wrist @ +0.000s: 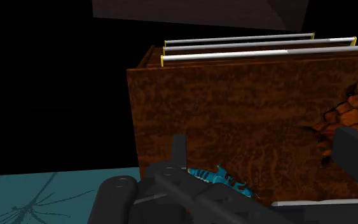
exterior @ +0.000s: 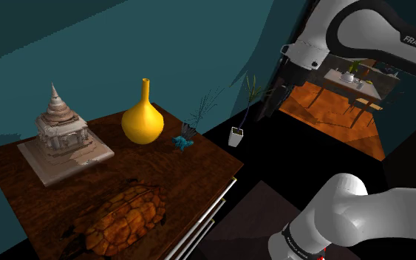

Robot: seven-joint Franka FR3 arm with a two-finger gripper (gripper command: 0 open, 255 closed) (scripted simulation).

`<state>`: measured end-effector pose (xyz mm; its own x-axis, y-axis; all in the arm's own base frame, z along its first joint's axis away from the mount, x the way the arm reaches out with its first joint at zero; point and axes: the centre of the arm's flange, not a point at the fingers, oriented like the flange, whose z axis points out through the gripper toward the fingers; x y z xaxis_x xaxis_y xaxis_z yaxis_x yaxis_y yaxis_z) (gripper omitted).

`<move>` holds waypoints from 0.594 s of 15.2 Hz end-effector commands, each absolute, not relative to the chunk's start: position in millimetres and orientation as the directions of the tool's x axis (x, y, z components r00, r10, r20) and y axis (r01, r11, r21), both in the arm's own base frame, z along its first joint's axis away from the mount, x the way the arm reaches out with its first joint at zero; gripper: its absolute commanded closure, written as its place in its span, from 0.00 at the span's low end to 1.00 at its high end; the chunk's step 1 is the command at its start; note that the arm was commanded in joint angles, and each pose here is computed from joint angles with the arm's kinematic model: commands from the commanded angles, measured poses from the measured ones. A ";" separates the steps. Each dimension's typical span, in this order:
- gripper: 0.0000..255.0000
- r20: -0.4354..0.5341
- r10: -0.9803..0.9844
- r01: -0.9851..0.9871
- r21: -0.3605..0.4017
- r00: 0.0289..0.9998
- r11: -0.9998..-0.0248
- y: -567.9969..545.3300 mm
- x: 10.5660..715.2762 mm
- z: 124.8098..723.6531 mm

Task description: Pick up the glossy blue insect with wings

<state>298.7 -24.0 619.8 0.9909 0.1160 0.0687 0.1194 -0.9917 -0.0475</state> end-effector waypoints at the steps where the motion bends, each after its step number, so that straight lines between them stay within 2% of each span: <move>1: 0.00 0.069 0.116 0.119 -0.048 0.991 -0.992 -24.0 298.7 619.8; 9: 0.00 0.116 -0.187 -0.182 -0.053 0.976 -0.982 32.6 350.3 551.4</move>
<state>344.3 25.8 561.3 0.9837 -0.1438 0.1075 -0.1392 -0.9890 -0.0494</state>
